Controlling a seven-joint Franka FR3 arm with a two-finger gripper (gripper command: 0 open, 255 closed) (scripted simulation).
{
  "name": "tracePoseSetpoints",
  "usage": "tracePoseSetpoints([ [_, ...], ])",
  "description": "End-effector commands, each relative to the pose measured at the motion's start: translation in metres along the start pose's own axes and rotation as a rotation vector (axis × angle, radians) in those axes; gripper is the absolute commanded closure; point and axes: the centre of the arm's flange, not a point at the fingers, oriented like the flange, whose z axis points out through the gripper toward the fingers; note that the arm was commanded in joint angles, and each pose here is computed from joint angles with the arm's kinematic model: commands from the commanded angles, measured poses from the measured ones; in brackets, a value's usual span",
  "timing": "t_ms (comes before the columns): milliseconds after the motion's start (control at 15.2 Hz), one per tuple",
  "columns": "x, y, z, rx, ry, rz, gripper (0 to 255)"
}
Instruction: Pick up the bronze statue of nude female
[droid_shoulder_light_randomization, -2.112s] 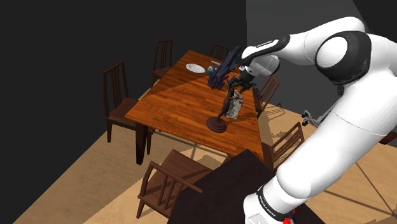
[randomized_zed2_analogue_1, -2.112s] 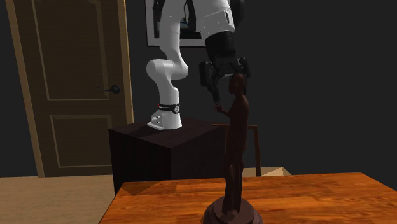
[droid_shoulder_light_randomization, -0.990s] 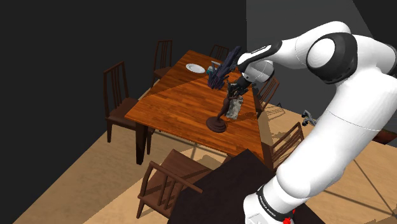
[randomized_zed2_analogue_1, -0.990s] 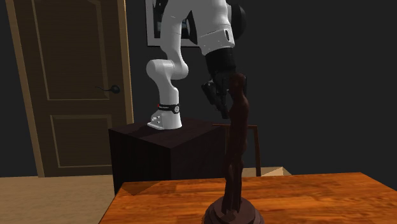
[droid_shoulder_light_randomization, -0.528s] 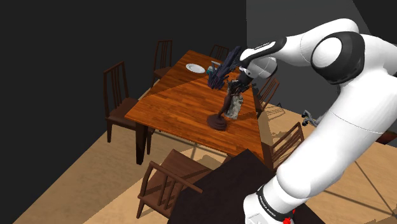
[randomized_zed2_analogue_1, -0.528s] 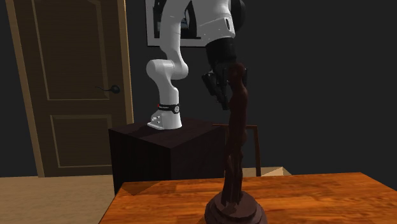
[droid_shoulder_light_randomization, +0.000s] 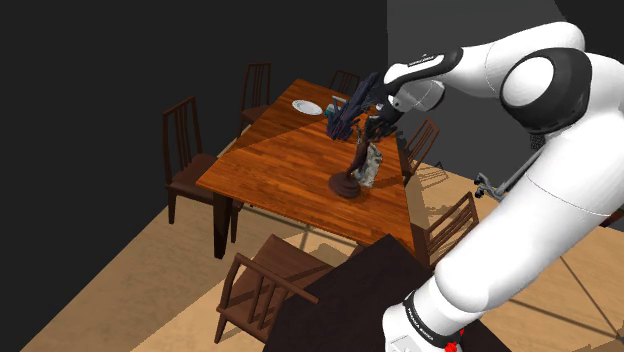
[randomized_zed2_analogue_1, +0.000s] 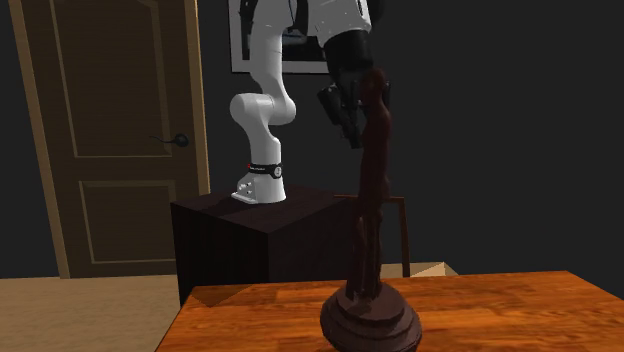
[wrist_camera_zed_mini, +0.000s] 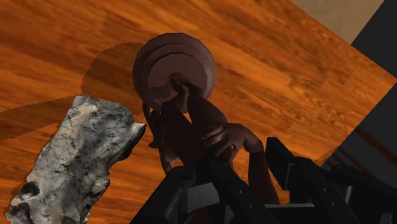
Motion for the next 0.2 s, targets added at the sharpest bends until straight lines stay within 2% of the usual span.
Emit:
tracePoseSetpoints([
  [0, 0.0013, -0.0005, -0.0122, 0.0, 0.003, 0.0, 255],
  [132, 0.0014, -0.0007, -0.013, 0.0, 0.003, 0.0, 255],
])
